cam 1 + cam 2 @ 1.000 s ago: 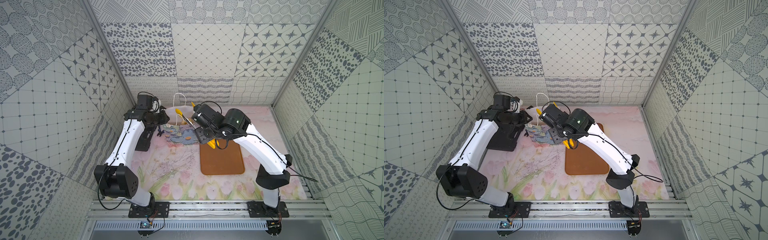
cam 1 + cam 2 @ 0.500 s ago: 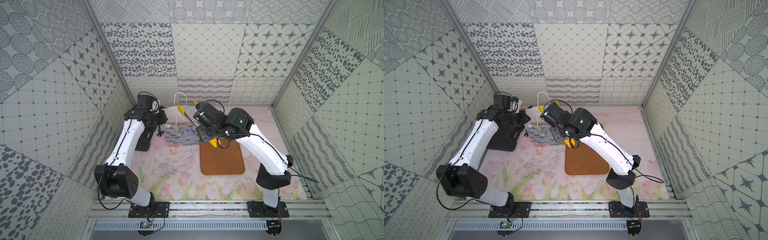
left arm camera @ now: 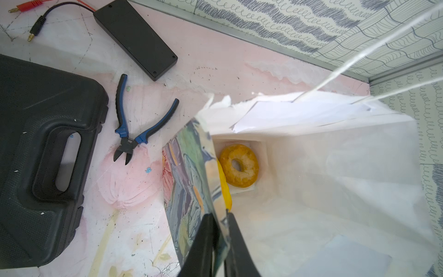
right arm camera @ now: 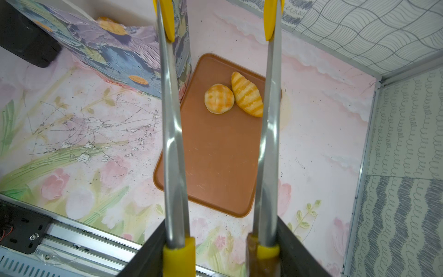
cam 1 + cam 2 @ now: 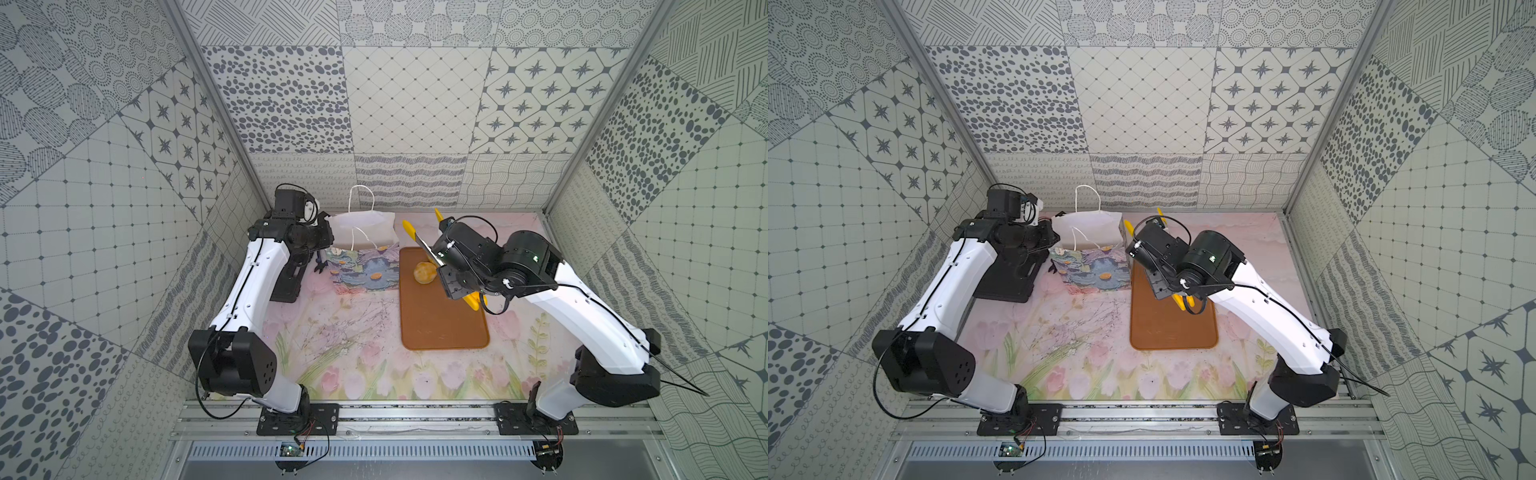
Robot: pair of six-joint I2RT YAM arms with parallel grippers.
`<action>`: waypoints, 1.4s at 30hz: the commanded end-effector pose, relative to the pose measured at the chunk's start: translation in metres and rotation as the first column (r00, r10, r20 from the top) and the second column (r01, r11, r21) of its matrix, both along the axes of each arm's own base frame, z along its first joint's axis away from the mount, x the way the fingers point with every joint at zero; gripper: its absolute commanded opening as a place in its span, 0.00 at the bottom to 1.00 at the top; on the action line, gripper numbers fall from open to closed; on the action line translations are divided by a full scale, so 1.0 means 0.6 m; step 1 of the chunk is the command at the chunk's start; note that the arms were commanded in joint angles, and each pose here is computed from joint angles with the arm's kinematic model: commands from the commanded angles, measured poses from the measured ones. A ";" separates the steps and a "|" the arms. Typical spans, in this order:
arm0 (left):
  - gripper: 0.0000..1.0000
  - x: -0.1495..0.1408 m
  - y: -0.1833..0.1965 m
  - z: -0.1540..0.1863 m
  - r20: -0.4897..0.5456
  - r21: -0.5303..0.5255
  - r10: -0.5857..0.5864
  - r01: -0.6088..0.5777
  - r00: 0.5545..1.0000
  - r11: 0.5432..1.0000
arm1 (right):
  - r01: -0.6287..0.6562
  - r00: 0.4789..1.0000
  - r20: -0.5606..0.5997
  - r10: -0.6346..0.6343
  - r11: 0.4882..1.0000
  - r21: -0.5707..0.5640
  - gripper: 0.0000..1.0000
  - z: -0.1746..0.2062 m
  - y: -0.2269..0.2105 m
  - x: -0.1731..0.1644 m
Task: Pack bread into a paper bag
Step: Place the fake bread in the paper bag, then pick up the fake bread from the plate.
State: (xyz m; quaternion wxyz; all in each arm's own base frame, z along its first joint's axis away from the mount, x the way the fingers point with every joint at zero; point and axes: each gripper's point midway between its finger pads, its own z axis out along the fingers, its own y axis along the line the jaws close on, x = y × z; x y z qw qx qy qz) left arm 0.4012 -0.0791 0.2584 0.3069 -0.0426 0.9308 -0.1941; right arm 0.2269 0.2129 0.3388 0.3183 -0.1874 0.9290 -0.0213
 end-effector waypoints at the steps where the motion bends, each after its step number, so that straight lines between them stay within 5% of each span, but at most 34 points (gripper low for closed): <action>1: 0.13 0.003 0.001 0.004 0.011 0.003 0.001 -0.001 1.000 1.000 | 0.046 0.999 0.018 -0.048 0.995 0.088 0.65 -0.010 -0.003 0.012; 26: 0.16 0.004 0.000 -0.004 0.002 0.000 0.003 -0.003 1.000 1.000 | 0.051 0.969 -0.248 -0.011 0.986 0.157 0.65 -0.250 0.037 0.063; 42: 0.16 0.009 -0.002 -0.008 -0.004 0.001 -0.002 0.002 1.000 1.000 | 0.081 0.942 -0.333 -0.026 0.985 0.150 0.62 -0.327 0.027 0.092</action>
